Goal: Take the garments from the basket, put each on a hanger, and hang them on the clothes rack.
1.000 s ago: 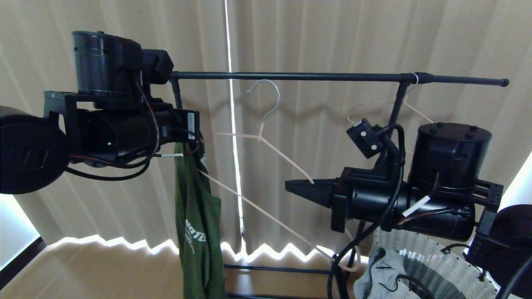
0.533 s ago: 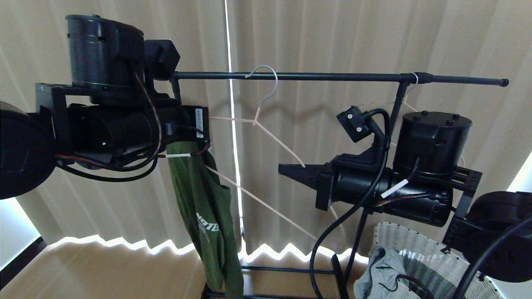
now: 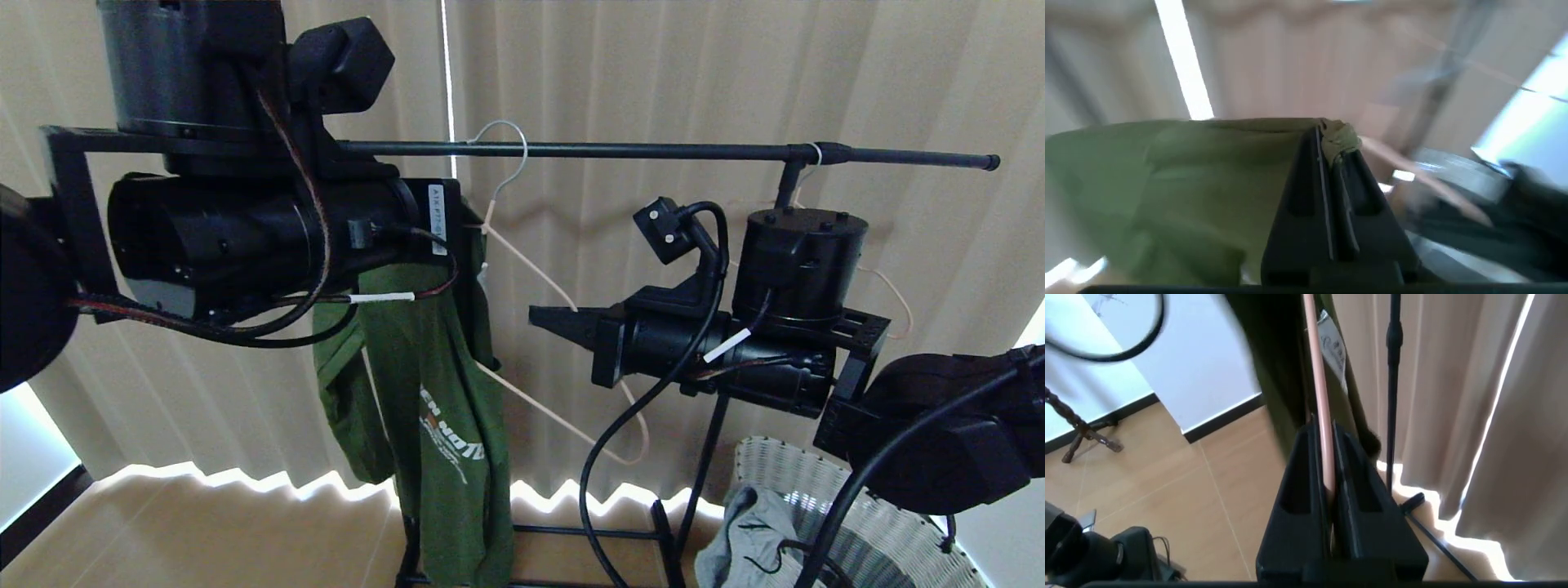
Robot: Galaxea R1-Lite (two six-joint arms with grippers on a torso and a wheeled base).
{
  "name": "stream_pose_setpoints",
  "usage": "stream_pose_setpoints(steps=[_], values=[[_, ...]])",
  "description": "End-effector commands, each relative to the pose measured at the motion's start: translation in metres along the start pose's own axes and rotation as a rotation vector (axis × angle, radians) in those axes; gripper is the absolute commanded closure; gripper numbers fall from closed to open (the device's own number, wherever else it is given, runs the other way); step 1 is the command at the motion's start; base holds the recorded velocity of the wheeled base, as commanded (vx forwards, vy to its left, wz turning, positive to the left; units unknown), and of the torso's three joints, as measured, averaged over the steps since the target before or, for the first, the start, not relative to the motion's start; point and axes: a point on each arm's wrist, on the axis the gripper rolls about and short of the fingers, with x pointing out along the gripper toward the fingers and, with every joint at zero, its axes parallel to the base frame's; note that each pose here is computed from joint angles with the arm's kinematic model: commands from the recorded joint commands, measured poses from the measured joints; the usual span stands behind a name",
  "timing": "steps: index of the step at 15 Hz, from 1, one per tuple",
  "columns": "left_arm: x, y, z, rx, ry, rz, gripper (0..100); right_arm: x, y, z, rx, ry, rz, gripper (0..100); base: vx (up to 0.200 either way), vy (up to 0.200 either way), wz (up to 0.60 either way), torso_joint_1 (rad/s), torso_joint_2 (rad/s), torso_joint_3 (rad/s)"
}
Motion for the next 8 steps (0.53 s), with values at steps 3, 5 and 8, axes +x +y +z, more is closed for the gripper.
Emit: stream_pose_setpoints(steps=[3,5,8], values=[[-0.020,-0.001,-0.001,0.011,0.005,-0.105,100,-0.001,-0.003,0.004,-0.001,-0.011,-0.009,100,0.000,0.000,0.00,0.000,0.00,0.000],[-0.018,0.002,-0.012,0.043,0.041,-0.096,100,-0.004,-0.006,0.008,-0.006,-0.023,-0.017,100,0.000,0.000,0.00,0.000,0.00,0.000],[-0.024,0.005,-0.026,0.123,0.072,-0.094,0,-0.015,-0.008,0.017,-0.007,-0.028,-0.040,100,0.000,0.000,0.00,0.000,0.00,0.000]])
